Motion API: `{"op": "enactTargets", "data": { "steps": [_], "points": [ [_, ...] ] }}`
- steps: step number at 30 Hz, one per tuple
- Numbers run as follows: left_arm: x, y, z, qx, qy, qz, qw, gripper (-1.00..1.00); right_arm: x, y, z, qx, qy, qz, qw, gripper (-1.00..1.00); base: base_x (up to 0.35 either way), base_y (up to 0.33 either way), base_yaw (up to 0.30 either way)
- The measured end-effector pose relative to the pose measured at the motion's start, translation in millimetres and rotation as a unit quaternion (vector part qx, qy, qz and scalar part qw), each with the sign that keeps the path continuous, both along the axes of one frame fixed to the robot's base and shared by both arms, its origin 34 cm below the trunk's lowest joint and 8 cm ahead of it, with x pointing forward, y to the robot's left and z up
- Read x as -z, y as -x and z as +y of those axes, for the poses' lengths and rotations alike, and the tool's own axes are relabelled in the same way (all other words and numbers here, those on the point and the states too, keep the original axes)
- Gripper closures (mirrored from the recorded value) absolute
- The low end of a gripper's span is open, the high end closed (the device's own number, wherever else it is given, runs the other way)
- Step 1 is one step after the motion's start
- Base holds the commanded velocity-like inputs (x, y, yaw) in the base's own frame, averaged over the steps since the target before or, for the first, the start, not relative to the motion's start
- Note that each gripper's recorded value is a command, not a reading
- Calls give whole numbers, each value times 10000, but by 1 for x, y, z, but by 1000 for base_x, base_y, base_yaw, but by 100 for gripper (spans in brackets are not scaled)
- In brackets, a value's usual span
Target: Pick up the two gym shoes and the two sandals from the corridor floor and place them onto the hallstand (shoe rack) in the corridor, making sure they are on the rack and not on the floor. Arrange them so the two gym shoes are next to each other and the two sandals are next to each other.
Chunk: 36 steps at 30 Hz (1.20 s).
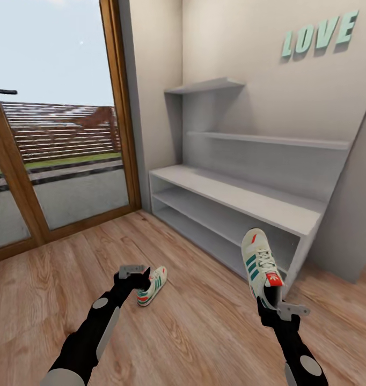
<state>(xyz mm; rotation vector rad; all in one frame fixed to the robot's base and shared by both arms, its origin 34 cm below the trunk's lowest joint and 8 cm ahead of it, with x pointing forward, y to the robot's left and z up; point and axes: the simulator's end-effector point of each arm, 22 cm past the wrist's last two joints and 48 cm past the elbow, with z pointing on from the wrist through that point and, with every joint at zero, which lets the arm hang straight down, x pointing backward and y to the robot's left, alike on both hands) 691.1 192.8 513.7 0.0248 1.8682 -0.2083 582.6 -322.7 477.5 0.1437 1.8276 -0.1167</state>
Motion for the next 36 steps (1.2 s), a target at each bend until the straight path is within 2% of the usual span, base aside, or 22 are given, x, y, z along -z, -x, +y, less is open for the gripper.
{"op": "enactTargets", "data": {
  "steps": [9,31,36],
  "points": [
    [0,0,0,0,2,0,10000,-100,0,0,0,2,-10,-2,10000,100,259,247,-30],
    [1,0,0,1,4,5,10000,-100,0,0,0,6,-18,-9,10000,100,146,313,-287],
    [0,0,0,0,2,1,10000,-100,-1,0,0,2,-9,-8,10000,100,110,236,-86]
  ]
}}
